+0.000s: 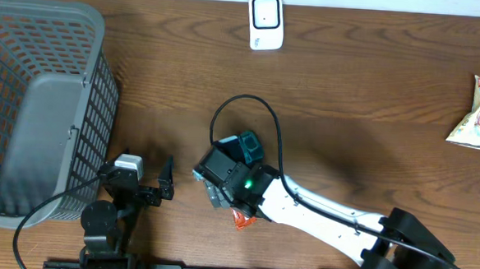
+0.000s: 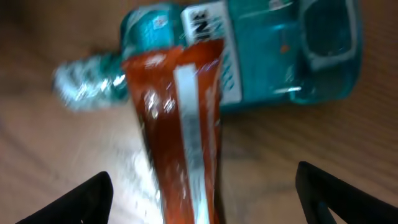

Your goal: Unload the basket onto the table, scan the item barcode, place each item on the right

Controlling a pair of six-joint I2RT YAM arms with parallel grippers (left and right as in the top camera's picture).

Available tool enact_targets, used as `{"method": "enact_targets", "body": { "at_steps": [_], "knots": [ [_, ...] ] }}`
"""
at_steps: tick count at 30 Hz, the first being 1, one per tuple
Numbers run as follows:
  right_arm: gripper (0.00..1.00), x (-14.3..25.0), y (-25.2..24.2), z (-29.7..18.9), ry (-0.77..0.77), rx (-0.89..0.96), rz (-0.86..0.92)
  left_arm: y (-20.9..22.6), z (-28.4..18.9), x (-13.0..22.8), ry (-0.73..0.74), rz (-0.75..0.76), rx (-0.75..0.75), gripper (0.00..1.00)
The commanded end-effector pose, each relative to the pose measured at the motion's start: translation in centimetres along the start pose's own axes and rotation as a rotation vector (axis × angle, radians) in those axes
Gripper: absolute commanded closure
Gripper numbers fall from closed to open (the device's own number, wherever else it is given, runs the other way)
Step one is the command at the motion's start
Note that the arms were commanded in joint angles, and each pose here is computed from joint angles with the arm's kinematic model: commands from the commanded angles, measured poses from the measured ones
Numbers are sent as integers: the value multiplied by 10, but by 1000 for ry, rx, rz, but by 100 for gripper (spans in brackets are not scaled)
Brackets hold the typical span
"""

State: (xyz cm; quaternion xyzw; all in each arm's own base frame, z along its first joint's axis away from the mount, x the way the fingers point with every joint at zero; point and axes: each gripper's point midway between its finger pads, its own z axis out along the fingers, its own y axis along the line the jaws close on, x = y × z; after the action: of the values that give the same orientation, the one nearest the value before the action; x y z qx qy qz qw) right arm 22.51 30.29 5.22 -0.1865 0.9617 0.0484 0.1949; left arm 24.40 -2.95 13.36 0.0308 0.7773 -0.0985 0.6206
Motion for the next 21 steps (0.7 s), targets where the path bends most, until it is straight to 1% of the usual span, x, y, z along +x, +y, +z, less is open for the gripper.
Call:
{"method": "enact_targets", "body": {
  "at_steps": [1,4,5,7,9,11,14,18,21],
  "knots": [
    [14,5,-11,18,-1,85,91,0,2,15,37,-3,3,2],
    [27,21,-1,28,80,39,86,0,2,15,37,-3,3,2],
    [30,25,1,31,97,30,85,0,2,15,37,-3,3,2],
    [32,28,2,32,111,26,84,0,2,15,37,-3,3,2],
    [38,28,2,32,111,26,84,0,2,15,37,-3,3,2],
    [41,28,2,32,115,25,84,0,2,15,37,-3,3,2],
    [45,30,-4,31,127,40,82,0,2,15,37,-3,3,2],
    [49,30,-17,32,147,66,45,1,2,16,37,-3,3,2],
    [56,26,-25,34,151,70,-11,1,2,16,37,-3,3,2]
  ]
}}
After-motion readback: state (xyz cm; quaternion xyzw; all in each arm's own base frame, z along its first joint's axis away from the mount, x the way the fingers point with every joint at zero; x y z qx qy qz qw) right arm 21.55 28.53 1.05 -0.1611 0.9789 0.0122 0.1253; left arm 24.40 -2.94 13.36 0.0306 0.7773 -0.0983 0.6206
